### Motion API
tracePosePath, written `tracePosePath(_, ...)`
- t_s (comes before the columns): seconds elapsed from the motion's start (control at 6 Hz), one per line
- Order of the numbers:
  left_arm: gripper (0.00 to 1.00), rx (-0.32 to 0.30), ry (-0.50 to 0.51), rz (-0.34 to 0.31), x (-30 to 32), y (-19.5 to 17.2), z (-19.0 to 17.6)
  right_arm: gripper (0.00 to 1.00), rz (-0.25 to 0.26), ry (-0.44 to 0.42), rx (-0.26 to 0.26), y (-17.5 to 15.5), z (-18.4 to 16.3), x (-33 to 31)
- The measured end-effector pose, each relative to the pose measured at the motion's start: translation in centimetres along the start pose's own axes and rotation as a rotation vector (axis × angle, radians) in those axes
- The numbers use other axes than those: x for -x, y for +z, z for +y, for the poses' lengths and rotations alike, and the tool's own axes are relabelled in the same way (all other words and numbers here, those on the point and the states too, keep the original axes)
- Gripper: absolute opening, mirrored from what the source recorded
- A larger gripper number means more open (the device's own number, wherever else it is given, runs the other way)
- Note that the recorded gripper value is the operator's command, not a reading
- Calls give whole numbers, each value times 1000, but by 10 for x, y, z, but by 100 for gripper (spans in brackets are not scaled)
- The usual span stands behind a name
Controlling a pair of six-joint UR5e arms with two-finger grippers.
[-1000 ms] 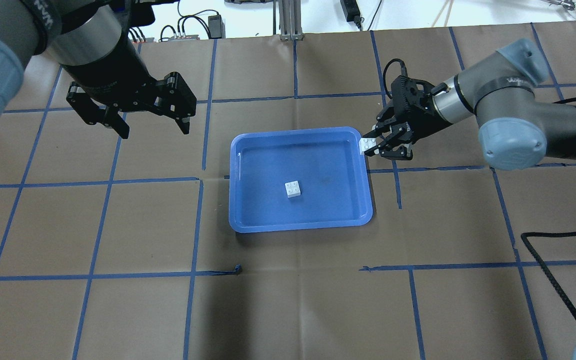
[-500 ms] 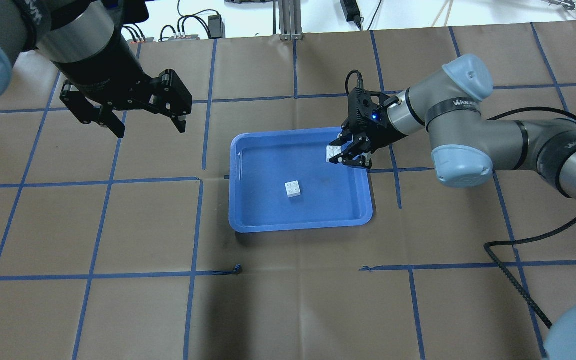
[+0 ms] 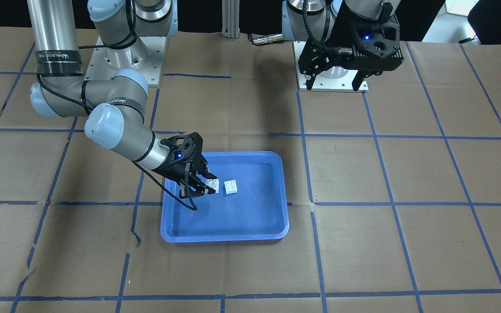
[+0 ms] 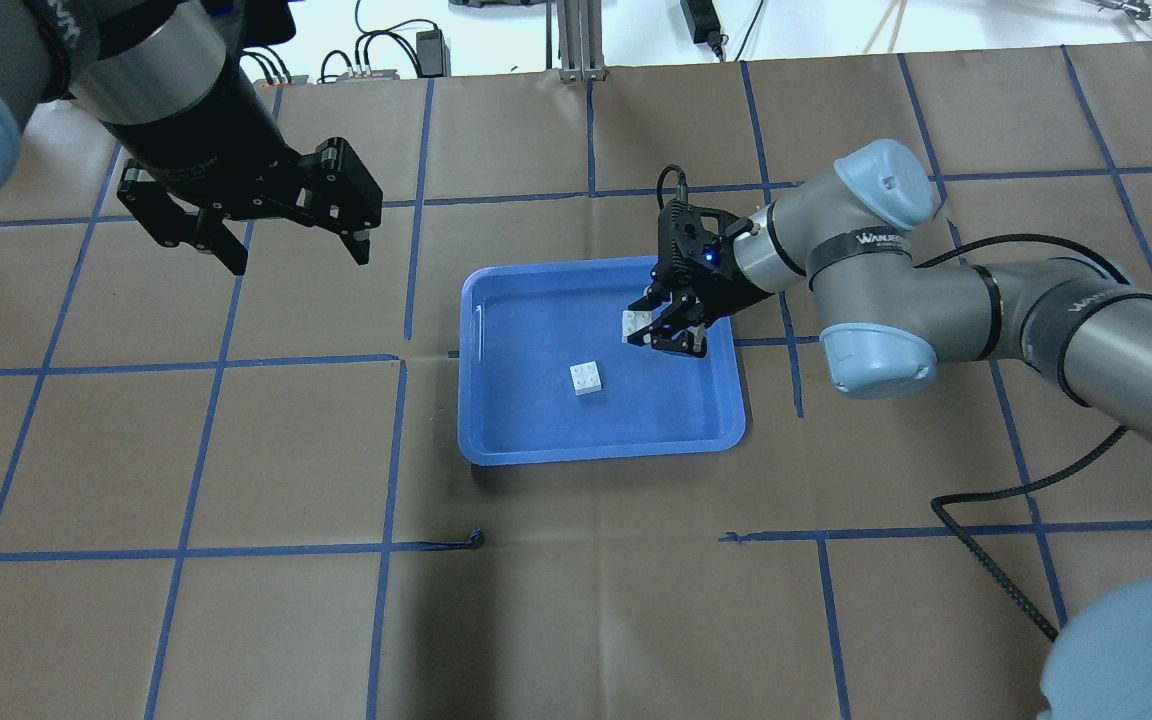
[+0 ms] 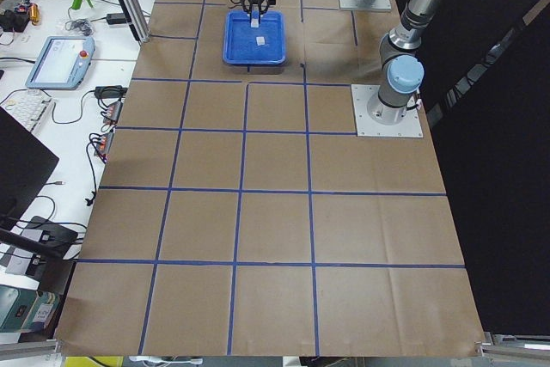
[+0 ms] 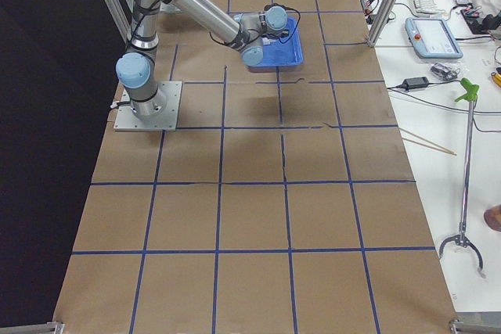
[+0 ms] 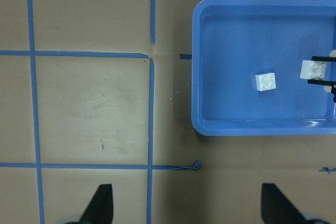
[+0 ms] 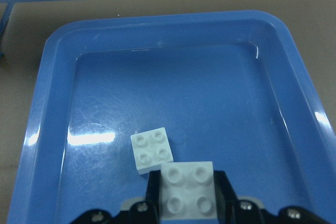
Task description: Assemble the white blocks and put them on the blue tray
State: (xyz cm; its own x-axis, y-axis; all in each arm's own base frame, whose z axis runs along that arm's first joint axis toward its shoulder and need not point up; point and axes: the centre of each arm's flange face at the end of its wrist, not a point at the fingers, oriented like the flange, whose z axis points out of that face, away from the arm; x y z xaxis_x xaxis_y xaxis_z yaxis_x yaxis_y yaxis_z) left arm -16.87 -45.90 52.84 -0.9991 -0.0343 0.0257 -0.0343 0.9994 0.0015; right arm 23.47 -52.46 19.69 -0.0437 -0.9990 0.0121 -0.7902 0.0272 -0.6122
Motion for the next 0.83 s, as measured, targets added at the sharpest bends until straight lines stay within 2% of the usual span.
tracePosePath(0.5,99,-1,-1,0,1,0,0,28,-16,12,29,20,14,4)
tracePosePath(0.83,99,-1,-1,0,1,0,0,28,-28,18,30,27,18,8)
